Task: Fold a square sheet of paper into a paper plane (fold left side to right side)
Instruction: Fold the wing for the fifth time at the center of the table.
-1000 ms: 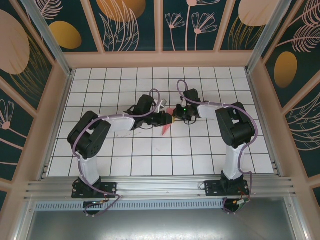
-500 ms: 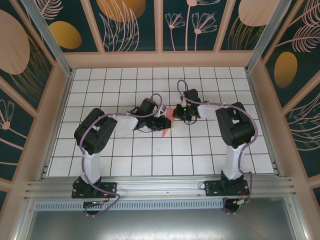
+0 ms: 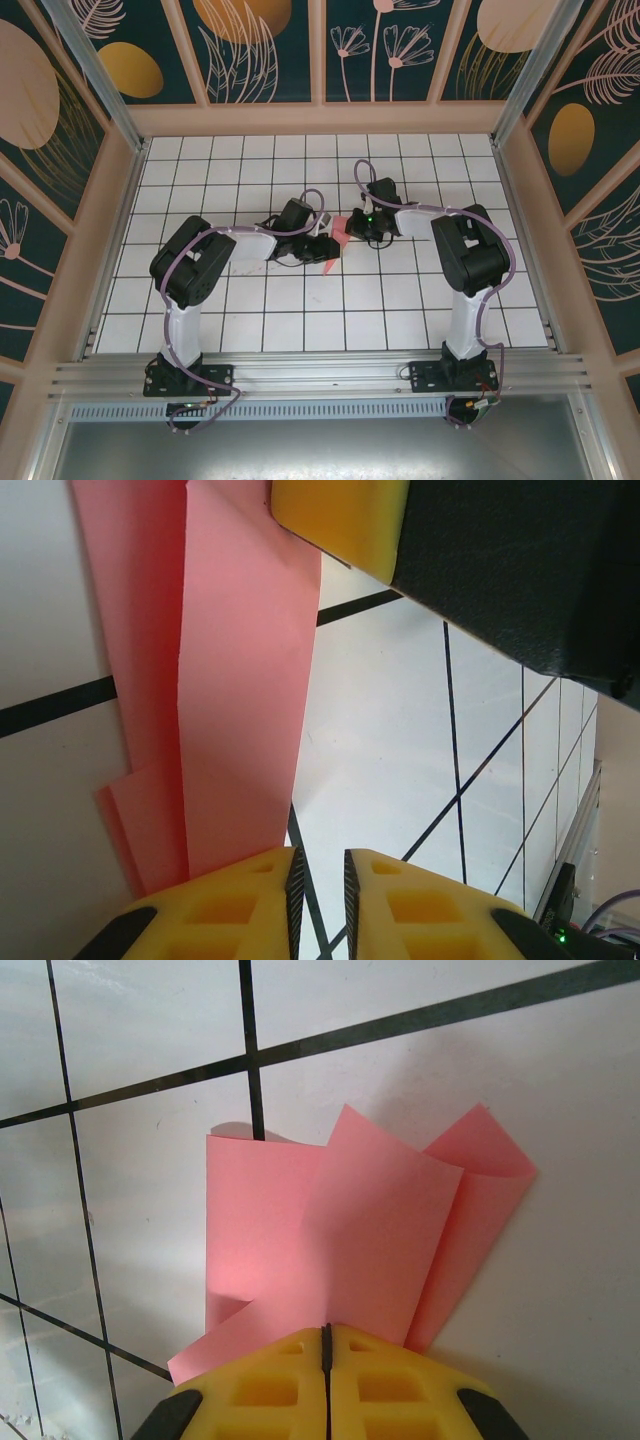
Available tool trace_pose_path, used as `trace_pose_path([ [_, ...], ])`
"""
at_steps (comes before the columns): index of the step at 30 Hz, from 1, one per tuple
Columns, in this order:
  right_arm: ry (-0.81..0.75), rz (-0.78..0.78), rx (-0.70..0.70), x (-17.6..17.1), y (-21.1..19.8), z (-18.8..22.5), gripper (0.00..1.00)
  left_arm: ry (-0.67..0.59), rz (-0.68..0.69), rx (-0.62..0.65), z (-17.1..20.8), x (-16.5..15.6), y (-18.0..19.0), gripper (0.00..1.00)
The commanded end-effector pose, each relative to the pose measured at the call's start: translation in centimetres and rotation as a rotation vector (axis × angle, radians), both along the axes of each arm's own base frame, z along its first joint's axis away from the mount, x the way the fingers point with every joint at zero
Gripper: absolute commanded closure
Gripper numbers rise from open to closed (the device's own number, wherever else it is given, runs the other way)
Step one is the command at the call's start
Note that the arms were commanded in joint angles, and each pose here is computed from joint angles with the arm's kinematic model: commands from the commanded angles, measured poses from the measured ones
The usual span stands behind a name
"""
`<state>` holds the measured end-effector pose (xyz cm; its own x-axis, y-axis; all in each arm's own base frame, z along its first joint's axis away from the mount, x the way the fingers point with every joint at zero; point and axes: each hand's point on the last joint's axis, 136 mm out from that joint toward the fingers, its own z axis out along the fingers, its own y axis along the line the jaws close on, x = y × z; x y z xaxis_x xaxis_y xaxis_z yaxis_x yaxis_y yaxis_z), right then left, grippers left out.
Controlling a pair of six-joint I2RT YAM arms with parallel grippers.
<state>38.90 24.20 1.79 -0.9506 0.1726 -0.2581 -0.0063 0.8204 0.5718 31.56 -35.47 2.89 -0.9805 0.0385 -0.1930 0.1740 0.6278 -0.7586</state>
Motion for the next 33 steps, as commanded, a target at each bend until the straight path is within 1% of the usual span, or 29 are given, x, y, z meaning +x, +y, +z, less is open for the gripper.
trace_pose_path([
  [1, 0.102, 0.004, -0.076, -2.2, -1.2, -3.2, 0.92, 0.032, -0.003, 0.042, -1.8, -0.9, 0.7, 0.79],
  [6, 0.096, 0.008, -0.079, -1.9, -1.1, -2.9, 0.92, 0.05, -0.006, 0.045, -2.3, -1.3, 0.7, 0.8],
  [11, 0.052, 0.018, -0.053, -1.1, -0.6, -1.5, 0.92, 0.059, -0.002, 0.076, -3.2, -1.7, 0.9, 0.8],
  [15, -0.022, 0.032, -0.008, 0.0, 0.2, 1.0, 0.92, 0.065, -0.006, 0.129, -4.2, -2.3, 1.3, 0.81],
  [20, -0.144, 0.024, 0.036, 1.0, 0.4, 5.1, 0.99, 0.08, 0.013, 0.221, -6.1, -2.8, 2.6, 0.85],
  [23, -0.174, 0.023, 0.039, 0.3, -0.1, 6.2, 1.0, 0.086, 0.014, 0.249, -6.9, -3.1, 3.0, 0.88],
  [26, -0.179, 0.038, 0.061, -1.3, -0.1, 6.5, 1.0, 0.083, 0.015, 0.264, -7.2, -3.2, 3.2, 0.9],
  [30, -0.171, 0.074, 0.12, -3.3, 1.0, 6.1, 1.0, 0.083, 0.014, 0.271, -7.4, -3.2, 3.3, 0.91],
  [33, -0.157, 0.107, 0.147, -3.8, 2.1, 5.4, 1.0, 0.081, 0.014, 0.274, -7.5, -3.2, 3.3, 0.91],
])
